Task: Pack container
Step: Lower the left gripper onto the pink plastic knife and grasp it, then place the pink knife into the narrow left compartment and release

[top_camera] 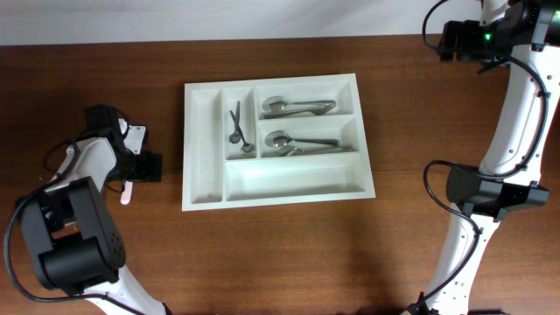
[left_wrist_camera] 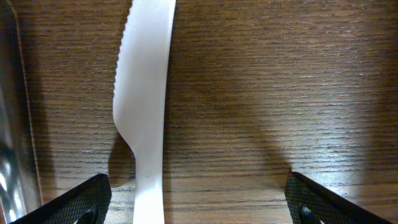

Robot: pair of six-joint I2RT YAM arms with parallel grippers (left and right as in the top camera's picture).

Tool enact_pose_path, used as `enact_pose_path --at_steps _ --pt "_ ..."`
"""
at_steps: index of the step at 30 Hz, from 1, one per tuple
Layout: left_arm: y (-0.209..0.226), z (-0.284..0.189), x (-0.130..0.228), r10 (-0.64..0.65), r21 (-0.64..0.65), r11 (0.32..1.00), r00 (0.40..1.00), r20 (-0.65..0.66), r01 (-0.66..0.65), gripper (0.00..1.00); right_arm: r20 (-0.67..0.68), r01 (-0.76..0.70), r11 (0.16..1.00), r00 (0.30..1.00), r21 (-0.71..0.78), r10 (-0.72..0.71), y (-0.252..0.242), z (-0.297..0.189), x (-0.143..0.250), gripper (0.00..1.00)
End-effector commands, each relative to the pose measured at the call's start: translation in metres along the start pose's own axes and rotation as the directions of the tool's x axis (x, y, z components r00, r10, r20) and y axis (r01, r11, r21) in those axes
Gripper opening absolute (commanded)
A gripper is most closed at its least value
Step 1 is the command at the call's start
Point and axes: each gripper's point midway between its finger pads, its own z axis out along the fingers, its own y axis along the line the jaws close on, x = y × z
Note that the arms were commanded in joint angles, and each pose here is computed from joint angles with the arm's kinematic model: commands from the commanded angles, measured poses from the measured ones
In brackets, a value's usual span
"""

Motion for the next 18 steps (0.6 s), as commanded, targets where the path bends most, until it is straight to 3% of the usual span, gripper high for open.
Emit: enact_pose_path --at_steps 1,4,5,8,13,15,17,18 --pt "-0.0010 0.0255 0.0182 -0.015 0.017 1.000 0.997 -0.079 0.016 0.92 0.007 -0.013 1.000 1.000 0.005 0.013 -0.0029 -0.0053 0.0000 0.99" --pt "-0.0018 0.0299 0.0211 -0.015 0.021 1.000 0.996 -0.092 0.017 0.92 0.007 -0.013 1.000 1.000 0.005 0.013 -0.0029 -0.0053 0.0000 0.99" --pt "-0.0018 0.0299 0.0211 -0.015 0.020 1.000 0.996 -0.092 0.017 0.89 0.007 -0.013 1.000 1.000 0.005 0.013 -0.0029 -0.0053 0.0000 0.99" --pt "-0.0022 0.0298 0.0221 -0.016 0.022 1.000 0.995 -0.096 0.018 0.67 0.007 -0.013 1.000 1.000 0.005 0.013 -0.0029 -0.0053 0.0000 0.99" --pt "-0.0027 0.0294 0.0238 -0.019 0.023 1.000 0.994 -0.103 0.021 0.60 0.007 -0.013 1.000 1.000 0.005 0.013 -0.0029 -0.0053 0.0000 0.99" --pt "-0.0029 0.0294 0.0245 -0.019 0.024 0.999 0.994 -0.106 0.021 0.47 0.007 -0.013 1.000 1.000 0.005 0.013 -0.0029 -0.0053 0.0000 0.99" --pt "-0.0032 0.0294 0.0254 -0.019 0.025 0.999 0.994 -0.110 0.022 0.27 0.007 -0.013 1.000 1.000 0.005 0.013 -0.0029 -0.0053 0.0000 0.99" --pt "-0.0033 0.0292 0.0255 -0.019 0.025 0.999 0.994 -0.110 0.022 0.23 0.007 -0.013 1.000 1.000 0.005 0.013 -0.0029 -0.0053 0.0000 0.99"
